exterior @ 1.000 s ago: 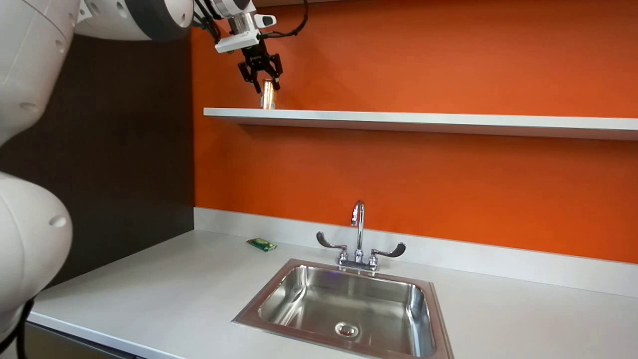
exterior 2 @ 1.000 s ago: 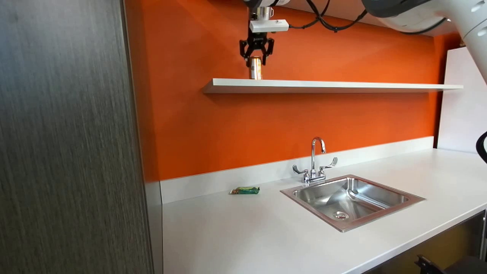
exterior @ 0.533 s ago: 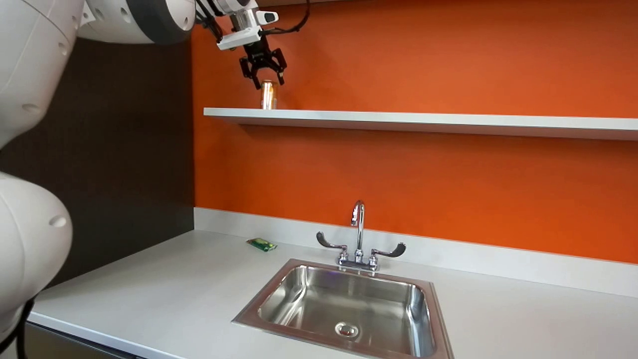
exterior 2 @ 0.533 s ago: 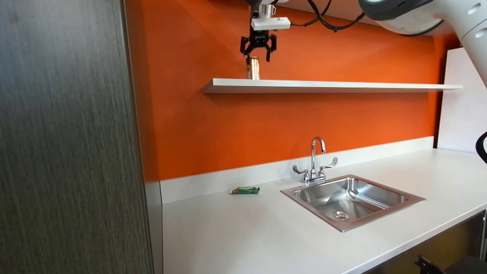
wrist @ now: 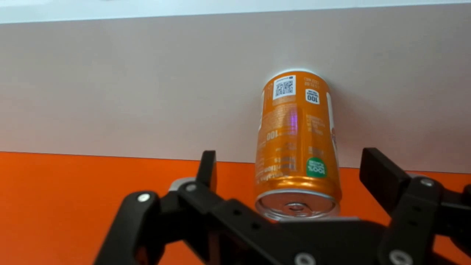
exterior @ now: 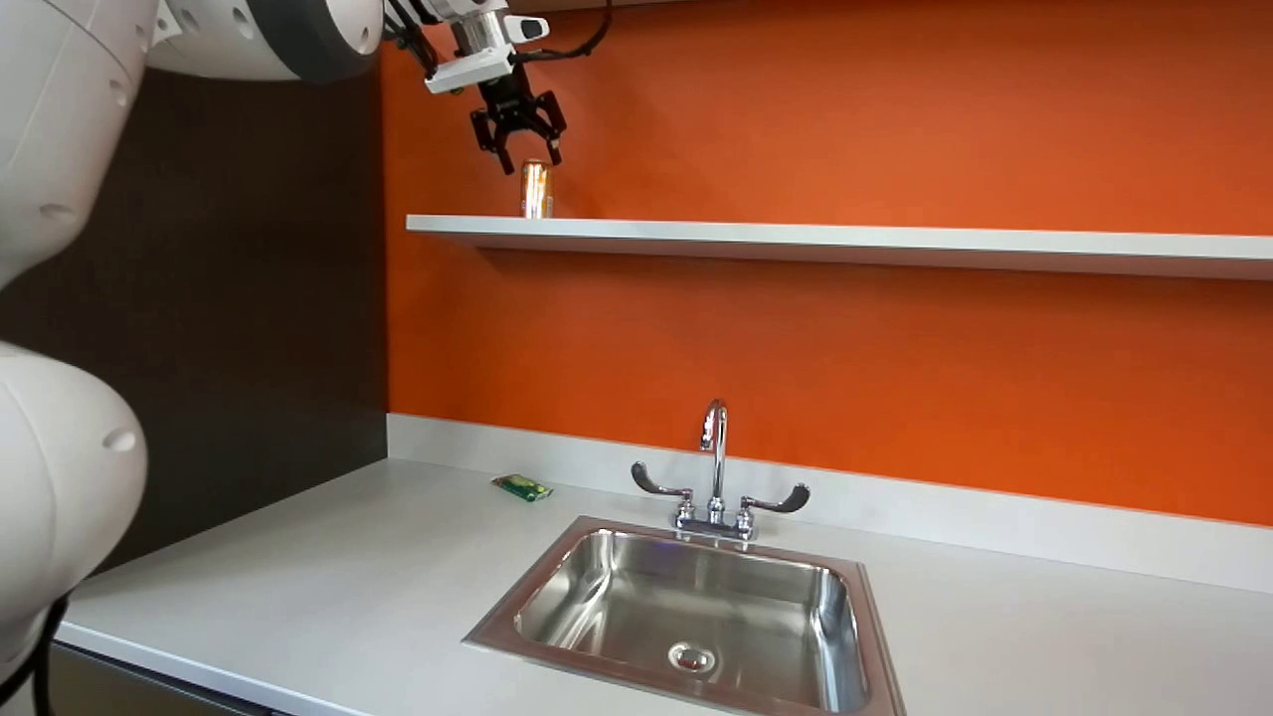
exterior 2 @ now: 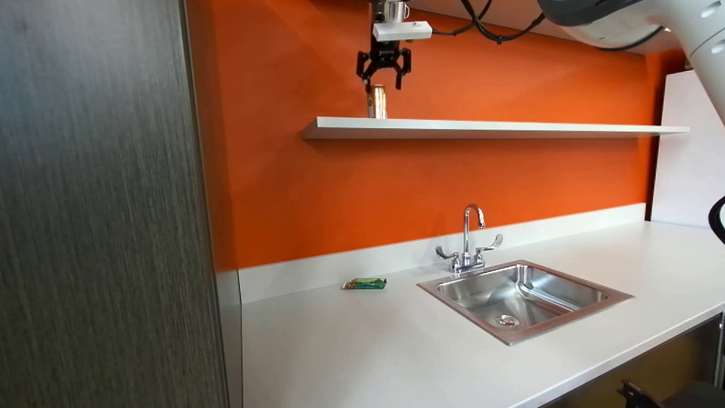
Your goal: Place the soda can on the left side of the first shelf
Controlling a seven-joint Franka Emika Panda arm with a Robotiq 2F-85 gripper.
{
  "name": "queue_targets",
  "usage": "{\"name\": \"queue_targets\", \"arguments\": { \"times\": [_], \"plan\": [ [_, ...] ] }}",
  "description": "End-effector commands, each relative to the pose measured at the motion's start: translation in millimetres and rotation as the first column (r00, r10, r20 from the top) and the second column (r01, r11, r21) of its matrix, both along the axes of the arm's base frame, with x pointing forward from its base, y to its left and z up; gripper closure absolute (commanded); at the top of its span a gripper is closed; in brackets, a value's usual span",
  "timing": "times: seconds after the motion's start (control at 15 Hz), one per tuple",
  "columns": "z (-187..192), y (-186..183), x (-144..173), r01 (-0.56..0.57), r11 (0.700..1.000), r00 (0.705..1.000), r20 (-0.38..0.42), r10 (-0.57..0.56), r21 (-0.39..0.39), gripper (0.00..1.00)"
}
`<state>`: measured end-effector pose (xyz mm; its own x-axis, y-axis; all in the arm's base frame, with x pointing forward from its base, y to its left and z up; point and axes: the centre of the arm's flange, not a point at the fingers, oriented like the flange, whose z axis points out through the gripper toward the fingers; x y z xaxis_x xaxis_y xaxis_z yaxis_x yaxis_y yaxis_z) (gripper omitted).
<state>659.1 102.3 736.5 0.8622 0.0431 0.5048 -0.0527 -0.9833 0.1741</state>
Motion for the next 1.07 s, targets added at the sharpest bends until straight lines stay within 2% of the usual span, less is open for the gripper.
{"name": "queue_targets", "arguments": {
  "times": [0.0, 0.53, 0.8, 1.0],
  "plan": [
    [2.7, 8.4, -37.4, 0.000, 1.000, 1.000, -0.001, 0.000, -0.021, 0.00],
    [5.9, 5.2, -104.4, 0.025, 0.999, 1.000, 0.014, -0.025, -0.024, 0.00],
    [-7.6, -4.7, -131.1, 0.059, 0.997, 0.998, 0.010, -0.058, -0.043, 0.00],
    [-29.7, -14.0, -143.4, 0.090, 0.994, 0.995, -0.028, -0.091, -0.058, 0.00]
  ]
}}
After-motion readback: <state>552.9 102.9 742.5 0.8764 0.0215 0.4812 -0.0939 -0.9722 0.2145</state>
